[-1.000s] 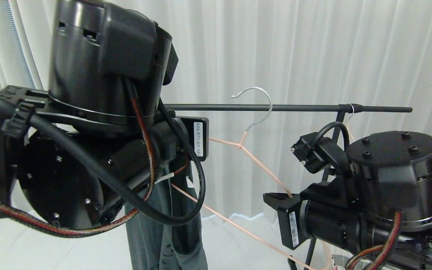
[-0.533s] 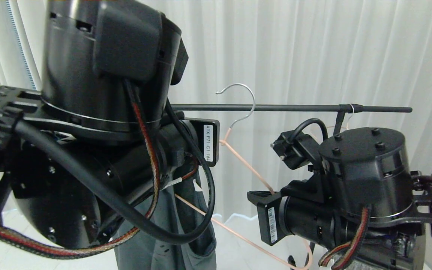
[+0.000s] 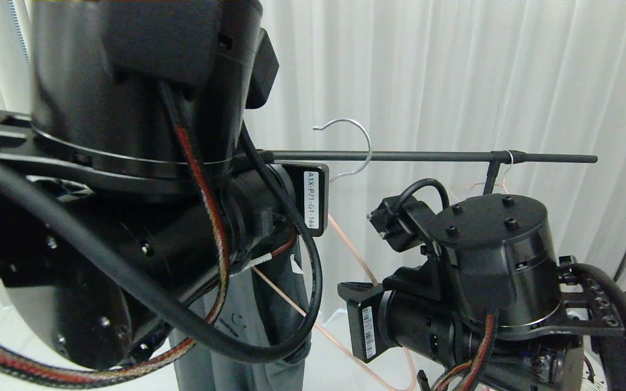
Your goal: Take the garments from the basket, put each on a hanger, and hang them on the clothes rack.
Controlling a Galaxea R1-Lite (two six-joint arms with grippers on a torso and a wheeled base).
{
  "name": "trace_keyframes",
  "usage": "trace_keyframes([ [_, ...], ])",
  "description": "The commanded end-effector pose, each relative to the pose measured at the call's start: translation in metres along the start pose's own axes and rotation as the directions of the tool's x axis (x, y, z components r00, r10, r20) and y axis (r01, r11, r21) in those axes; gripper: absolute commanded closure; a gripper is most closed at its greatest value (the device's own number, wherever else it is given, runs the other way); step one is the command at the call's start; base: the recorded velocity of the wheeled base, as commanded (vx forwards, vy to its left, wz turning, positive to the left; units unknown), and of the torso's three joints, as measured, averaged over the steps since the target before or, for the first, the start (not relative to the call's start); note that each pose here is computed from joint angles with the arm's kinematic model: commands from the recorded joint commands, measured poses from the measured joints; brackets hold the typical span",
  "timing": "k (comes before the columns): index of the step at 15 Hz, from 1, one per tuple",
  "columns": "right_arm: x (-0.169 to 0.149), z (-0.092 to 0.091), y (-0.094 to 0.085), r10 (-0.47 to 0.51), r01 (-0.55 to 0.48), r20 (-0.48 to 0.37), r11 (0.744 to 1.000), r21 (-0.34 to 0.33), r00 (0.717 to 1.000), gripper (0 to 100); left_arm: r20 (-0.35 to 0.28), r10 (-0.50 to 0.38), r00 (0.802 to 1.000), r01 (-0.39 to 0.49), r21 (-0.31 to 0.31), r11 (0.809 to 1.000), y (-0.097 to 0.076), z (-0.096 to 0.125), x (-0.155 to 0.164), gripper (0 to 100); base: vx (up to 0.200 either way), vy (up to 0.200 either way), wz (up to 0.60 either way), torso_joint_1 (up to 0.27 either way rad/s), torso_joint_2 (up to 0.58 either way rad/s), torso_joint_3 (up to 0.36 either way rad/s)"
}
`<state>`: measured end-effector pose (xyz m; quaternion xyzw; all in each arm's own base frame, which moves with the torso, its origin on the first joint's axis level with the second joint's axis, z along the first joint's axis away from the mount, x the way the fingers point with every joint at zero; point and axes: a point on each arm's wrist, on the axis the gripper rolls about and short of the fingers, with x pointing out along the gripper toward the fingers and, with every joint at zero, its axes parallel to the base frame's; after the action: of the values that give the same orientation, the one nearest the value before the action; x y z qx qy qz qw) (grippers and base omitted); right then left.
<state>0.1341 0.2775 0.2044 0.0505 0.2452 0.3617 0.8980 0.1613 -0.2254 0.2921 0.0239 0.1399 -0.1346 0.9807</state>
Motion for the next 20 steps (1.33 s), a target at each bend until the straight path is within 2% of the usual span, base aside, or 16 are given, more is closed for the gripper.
trace_keyframes([
  [1,0.0,0.0,0.0,-0.002,0.002,0.0,1.0,0.004,1.0,100,-0.006,0.003,1.0,-0.003,0.003,1.0,0.0,-0.002,0.001,100,0.0,0.0,0.0,0.0,0.0,0.0],
  [2,-0.002,0.0,-0.001,-0.002,0.002,0.0,1.0,0.01,1.0,100,-0.009,0.015,1.0,-0.015,0.003,1.0,0.003,-0.002,0.003,100,0.0,0.0,0.0,0.0,0.0,0.0],
  [4,-0.015,0.0,-0.009,-0.025,0.025,-0.016,1.0,0.015,1.0,100,-0.007,0.099,0.995,-0.1,-0.024,0.995,0.024,0.003,0.016,100,0.0,0.0,0.0,0.0,0.0,0.0],
  [6,-0.033,0.001,-0.021,-0.059,0.059,-0.041,0.998,0.014,0.997,100,-0.004,0.178,0.984,-0.178,-0.048,0.983,0.044,0.008,0.026,100,0.0,0.0,0.0,0.0,0.0,0.0],
  [9,-0.056,0.005,-0.039,-0.116,0.118,-0.041,0.993,0.027,0.992,100,-0.01,0.244,0.97,-0.244,-0.067,0.967,0.061,0.01,0.034,100,0.0,0.0,0.0,0.0,0.0,0.0],
  [12,-0.066,0.011,-0.049,-0.174,0.174,-0.008,0.984,0.047,0.985,100,-0.024,0.258,0.966,-0.259,-0.061,0.964,0.063,0.007,0.039,100,0.0,0.0,0.0,0.0,0.0,0.0],
  [17,-0.073,0.016,-0.051,-0.207,0.205,0.032,0.977,0.06,0.978,100,-0.038,0.266,0.963,-0.267,-0.055,0.962,0.062,0.004,0.047,100,0.0,0.0,0.0,0.0,0.0,0.0],
  [18,-0.074,0.015,-0.051,-0.21,0.208,0.029,0.976,0.059,0.977,100,-0.039,0.27,0.962,-0.272,-0.06,0.96,0.062,0.005,0.051,100,0.0,0.0,0.0,0.0,0.0,0.0],
  [20,-0.076,0.017,-0.054,-0.222,0.219,0.032,0.974,0.064,0.975,100,-0.022,0.291,0.957,-0.291,-0.107,0.951,0.067,0.013,0.055,100,0.0,0.0,0.0,0.0,0.0,0.0],
])
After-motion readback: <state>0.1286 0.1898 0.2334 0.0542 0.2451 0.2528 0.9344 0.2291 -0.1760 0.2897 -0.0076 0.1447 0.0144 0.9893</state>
